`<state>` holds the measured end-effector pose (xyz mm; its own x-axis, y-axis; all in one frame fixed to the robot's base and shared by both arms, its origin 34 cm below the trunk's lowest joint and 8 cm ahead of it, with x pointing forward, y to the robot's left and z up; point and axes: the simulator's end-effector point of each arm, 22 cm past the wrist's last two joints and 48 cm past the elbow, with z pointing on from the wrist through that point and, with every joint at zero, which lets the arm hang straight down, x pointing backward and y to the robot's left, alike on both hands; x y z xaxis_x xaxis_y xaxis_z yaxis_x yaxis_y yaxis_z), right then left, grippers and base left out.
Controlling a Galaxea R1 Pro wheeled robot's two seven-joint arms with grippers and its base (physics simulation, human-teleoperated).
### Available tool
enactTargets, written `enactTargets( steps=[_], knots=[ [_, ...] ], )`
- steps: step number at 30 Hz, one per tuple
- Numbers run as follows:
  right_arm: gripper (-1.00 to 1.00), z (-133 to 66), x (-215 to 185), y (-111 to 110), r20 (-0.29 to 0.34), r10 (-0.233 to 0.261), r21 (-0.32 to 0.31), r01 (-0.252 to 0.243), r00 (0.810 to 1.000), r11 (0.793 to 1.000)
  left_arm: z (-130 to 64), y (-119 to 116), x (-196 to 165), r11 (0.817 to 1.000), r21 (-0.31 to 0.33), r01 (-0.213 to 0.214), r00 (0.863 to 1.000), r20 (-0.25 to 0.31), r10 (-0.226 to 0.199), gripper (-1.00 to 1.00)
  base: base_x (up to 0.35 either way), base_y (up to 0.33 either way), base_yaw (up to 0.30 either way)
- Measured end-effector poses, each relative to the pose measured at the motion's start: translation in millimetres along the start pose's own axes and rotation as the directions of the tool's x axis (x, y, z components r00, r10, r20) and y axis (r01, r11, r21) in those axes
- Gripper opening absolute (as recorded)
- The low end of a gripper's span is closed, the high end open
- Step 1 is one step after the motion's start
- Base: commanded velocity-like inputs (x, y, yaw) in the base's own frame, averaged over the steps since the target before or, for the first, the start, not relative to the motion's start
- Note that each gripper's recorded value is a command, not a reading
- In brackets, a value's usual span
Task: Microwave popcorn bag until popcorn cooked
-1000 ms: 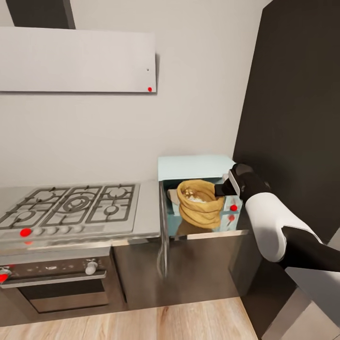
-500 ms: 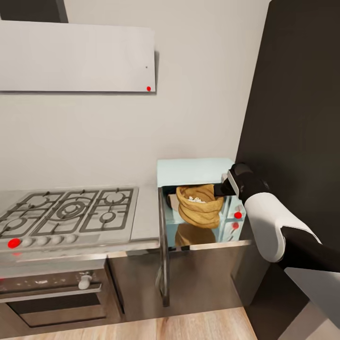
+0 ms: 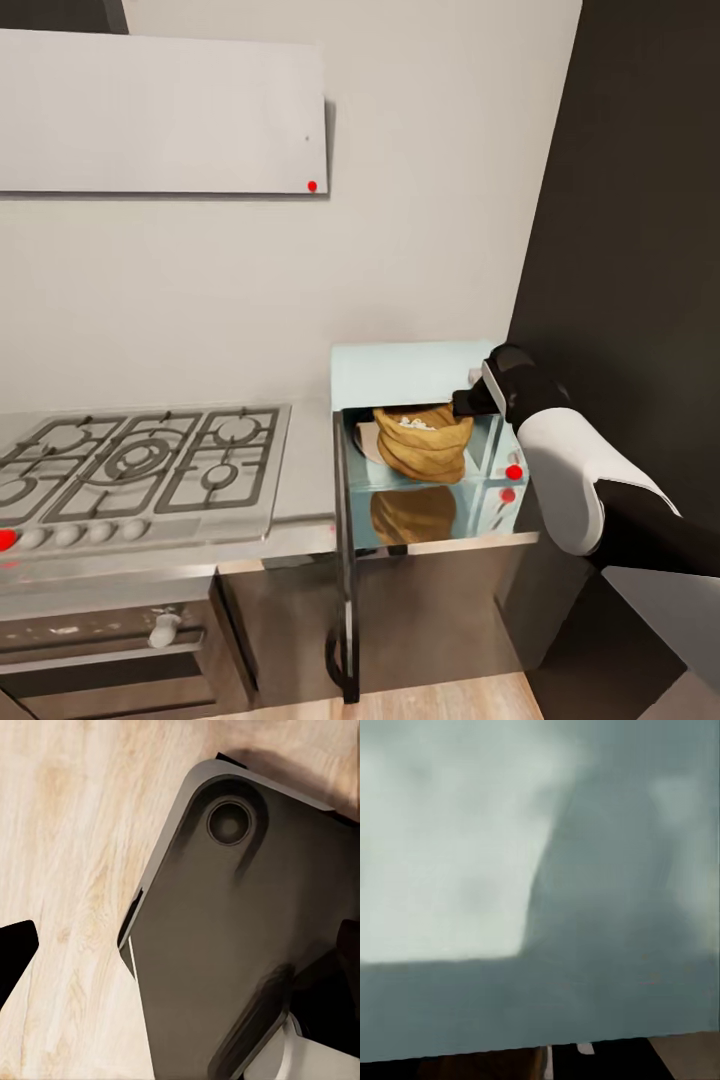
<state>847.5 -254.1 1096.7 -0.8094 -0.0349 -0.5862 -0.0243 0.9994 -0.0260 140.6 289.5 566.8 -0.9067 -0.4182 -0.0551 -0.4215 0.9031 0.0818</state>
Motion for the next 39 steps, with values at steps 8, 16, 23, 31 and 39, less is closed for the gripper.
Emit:
enactTargets(
  steps=[8,16,23,31,39],
  knots=[
    [-1.00,0.5,5.3,1.5,-0.008,0.002,-0.006,-0.002,1.000,1.000,-0.4,0.2,0.2,1.000,0.001,0.001,1.000,0.002,-0.001,1.00,0.034,0.000,0.000],
    [1.00,0.5,5.3,1.6,-0.008,0.002,-0.006,-0.002,1.000,1.000,-0.4,0.3,0.2,1.000,0.001,0.002,1.000,0.002,-0.002,1.00,0.000,0.000,0.000],
    [1.00,0.2,5.2,2.4,-0.011,-0.006,-0.002,0.006,1.000,1.000,-0.4,0.1,0.0,1.000,0.001,0.002,1.000,0.003,-0.002,1.00,0.000,0.000,0.000],
    [1.00,-1.6,-5.4,11.8,0.014,0.024,-0.049,-0.023,1.000,0.999,0.2,-0.7,0.0,1.000,0.000,0.000,1.000,-0.001,0.000,1.00,-0.106,0.000,0.000],
    [1.00,-23.3,-33.9,-4.4,0.100,0.019,-0.002,-0.019,0.995,1.000,0.2,-0.6,0.2,1.000,-0.001,0.000,1.000,-0.001,0.000,1.00,-0.340,0.000,0.000]
  ],
)
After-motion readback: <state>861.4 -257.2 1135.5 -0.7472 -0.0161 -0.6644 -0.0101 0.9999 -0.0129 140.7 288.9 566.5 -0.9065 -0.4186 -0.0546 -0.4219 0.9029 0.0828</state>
